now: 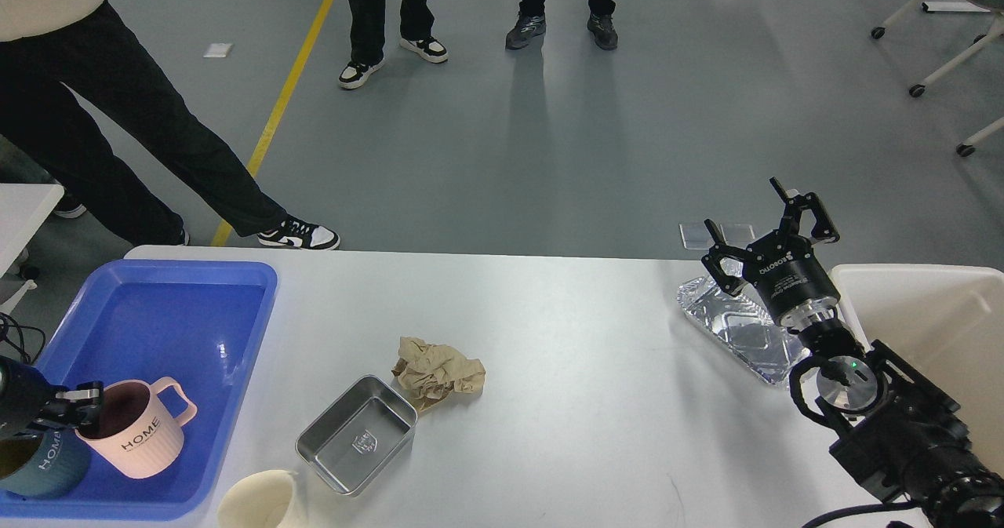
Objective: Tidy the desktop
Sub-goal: 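Lift the pink mug and lower it into the blue bin, then release the mug and raise the left gripper out of the bin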
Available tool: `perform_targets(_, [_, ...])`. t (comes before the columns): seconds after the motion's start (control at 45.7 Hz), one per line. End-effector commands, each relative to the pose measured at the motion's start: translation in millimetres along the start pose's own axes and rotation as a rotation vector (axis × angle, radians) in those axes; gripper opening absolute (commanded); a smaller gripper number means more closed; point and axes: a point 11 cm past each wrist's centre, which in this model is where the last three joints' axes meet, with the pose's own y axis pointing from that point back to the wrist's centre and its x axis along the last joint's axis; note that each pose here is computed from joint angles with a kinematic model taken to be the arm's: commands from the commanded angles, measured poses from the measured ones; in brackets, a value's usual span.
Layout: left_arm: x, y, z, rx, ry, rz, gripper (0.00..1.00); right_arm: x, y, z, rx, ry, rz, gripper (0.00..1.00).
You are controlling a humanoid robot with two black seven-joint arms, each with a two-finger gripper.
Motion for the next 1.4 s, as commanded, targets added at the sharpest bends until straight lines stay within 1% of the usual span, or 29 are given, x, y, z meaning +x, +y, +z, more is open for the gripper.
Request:
perform_targets(0.0, [-1, -2, 2, -0.002, -0.004, -0.003, 0.21, 0, 0, -1, 0.001, 0.001, 0.000, 1.00])
perform_targets(0.153, [-1, -3, 3, -0.005, -0.004, -0.004, 0.27, 1, 1, -1, 0.000, 0.002, 0.001, 1.00])
perform_targets(0.197, [-1, -3, 3, -0.006, -0.004, -0.003, 0.31, 1, 1, -1, 0.000, 0.002, 0.001, 1.00])
perform_targets(0.241, [1, -1, 3, -0.009, -0.001, 0.003, 0.39, 1, 1, -1, -0.001, 0.002, 0.001, 1.00])
perform_targets(0.284, [3, 2, 4, -0.016, 0.001, 0.006, 0.44, 1, 1, -1, -0.001, 0.002, 0.001, 1.00])
perform_targets(0.328, [6, 6, 8, -0.036, -0.002, 0.012, 0.51, 0, 0, 0, -0.001, 0.000, -0.001, 1.00])
perform_targets(0.416, [17, 24, 17, -0.101, -0.001, 0.010, 0.71, -3, -1, -1, 0.001, -0.001, -0.010, 1.00])
perform_targets(0.481, [41, 51, 24, -0.145, 0.014, 0.076, 0.81, -5, -3, 0, 0.001, -0.003, -0.017, 1.00])
perform_targets(0.569, [73, 93, 32, -0.195, 0.023, 0.190, 0.87, -6, -3, -1, 0.002, -0.002, -0.021, 1.00])
perform_targets(0.634, [103, 140, 43, -0.247, 0.022, 0.312, 0.88, -6, -3, -1, 0.002, -0.002, -0.021, 1.00])
perform_targets(0.678, [134, 210, 69, -0.354, 0.017, 0.464, 0.88, -6, -3, -1, 0.001, -0.002, -0.020, 1.00])
perform_targets(0.7, [140, 227, 75, -0.373, 0.013, 0.498, 0.88, -6, -3, 0, -0.001, -0.002, -0.020, 1.00])
perform_targets(0.787, [152, 280, 96, -0.422, 0.011, 0.586, 0.88, -6, -3, -2, 0.002, -0.001, -0.021, 1.00])
perform_targets(0.853, [155, 301, 104, -0.468, 0.017, 0.610, 0.88, -6, -3, -2, 0.002, 0.000, -0.020, 1.00])
perform_targets(0.897, [155, 303, 109, -0.494, 0.016, 0.609, 0.88, -7, -4, -2, 0.001, 0.000, -0.021, 1.00])
perform_targets(0.962, [154, 294, 114, -0.520, 0.013, 0.580, 0.88, -7, -4, -1, 0.002, -0.001, -0.020, 1.00])
perform_targets(1.05, [147, 264, 123, -0.588, 0.031, 0.493, 0.88, -6, -3, -1, 0.001, -0.002, -0.019, 1.00])
perform_targets(1.159, [139, 227, 142, -0.619, 0.021, 0.400, 0.88, -3, 0, 0, -0.003, -0.001, -0.012, 1.00])
perform_targets(1.203, [140, 213, 151, -0.652, 0.056, 0.403, 0.88, -1, 2, 1, -0.006, 0.001, -0.007, 1.00])
perform_targets(1.225, [141, 204, 157, -0.693, 0.100, 0.415, 0.89, -2, 2, 1, -0.005, -0.001, -0.008, 1.00])
perform_targets(1.312, [150, 202, 162, -0.771, 0.204, 0.477, 0.96, -1, 3, -1, -0.004, 0.002, -0.006, 1.00])
perform_targets(1.378, [153, 197, 166, -0.790, 0.257, 0.497, 0.96, -1, 2, -1, -0.004, 0.002, -0.008, 1.00])
